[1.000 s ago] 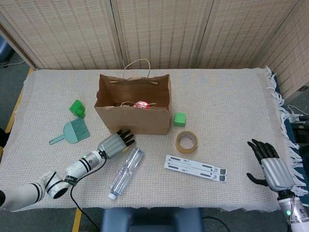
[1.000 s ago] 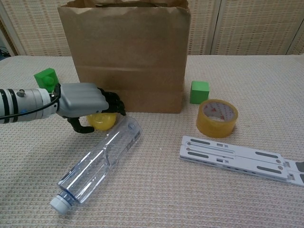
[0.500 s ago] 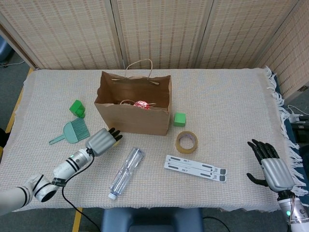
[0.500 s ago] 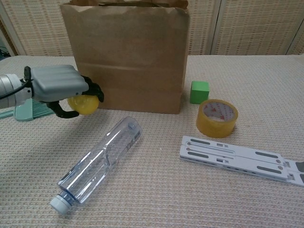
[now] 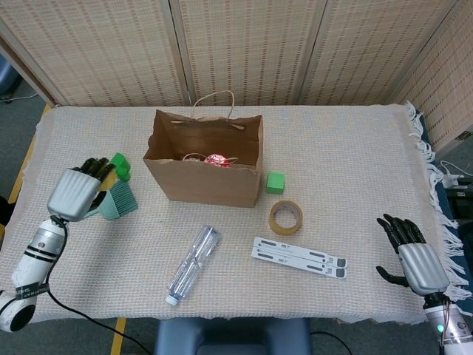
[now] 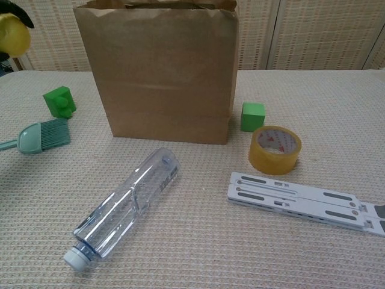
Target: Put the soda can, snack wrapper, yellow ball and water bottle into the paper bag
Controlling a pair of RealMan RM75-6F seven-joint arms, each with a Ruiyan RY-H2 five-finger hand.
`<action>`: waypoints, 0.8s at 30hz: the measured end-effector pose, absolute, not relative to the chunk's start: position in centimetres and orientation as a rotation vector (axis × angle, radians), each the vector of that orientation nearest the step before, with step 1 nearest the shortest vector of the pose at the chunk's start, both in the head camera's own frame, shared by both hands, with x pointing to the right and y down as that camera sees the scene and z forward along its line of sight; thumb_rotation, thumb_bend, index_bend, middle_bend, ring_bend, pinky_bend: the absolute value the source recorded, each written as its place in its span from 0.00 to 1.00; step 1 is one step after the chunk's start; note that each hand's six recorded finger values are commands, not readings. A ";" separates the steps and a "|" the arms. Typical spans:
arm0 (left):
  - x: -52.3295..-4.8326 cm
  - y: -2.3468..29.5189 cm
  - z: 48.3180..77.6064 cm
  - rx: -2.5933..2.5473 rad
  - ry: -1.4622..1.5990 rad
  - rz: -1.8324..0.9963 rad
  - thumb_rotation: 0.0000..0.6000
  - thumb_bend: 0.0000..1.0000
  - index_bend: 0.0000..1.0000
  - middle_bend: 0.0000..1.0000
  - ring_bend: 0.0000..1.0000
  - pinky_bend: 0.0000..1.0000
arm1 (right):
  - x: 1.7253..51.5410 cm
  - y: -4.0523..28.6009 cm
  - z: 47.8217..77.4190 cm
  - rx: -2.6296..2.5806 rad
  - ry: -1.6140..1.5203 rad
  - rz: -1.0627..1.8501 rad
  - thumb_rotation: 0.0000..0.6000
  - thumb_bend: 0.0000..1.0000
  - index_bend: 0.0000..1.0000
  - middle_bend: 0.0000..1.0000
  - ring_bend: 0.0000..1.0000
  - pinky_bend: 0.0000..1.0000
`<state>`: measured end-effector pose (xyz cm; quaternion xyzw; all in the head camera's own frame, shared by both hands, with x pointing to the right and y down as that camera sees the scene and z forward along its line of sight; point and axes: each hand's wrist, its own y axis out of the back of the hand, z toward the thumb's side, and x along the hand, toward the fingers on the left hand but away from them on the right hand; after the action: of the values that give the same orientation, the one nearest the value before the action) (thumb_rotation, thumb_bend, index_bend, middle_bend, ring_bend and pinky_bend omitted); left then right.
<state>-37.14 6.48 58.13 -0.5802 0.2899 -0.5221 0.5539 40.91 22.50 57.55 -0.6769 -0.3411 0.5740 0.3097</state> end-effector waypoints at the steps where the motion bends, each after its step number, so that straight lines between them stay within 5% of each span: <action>1: -37.4 6.0 57.2 -1.360 0.749 -1.230 1.00 0.58 0.67 0.66 0.61 0.70 | 40.9 22.5 57.6 -1.788 -0.900 1.516 1.00 0.13 0.00 0.00 0.00 0.00; 12: -32.1 2.1 50.3 -1.490 1.164 -1.031 1.00 0.58 0.67 0.66 0.61 0.71 | 40.8 22.6 57.6 -1.782 -0.888 1.516 1.00 0.13 0.00 0.00 0.00 0.00; 24: -18.4 1.3 52.9 -1.659 0.983 -0.899 1.00 0.58 0.67 0.66 0.61 0.71 | 41.1 22.5 57.5 -1.795 -0.897 1.530 1.00 0.13 0.00 0.00 0.00 0.00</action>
<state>-18.40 1.27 52.87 -0.6818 0.4040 -0.3692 0.4854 41.15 22.52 57.55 -0.6776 -0.3385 0.5776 0.3044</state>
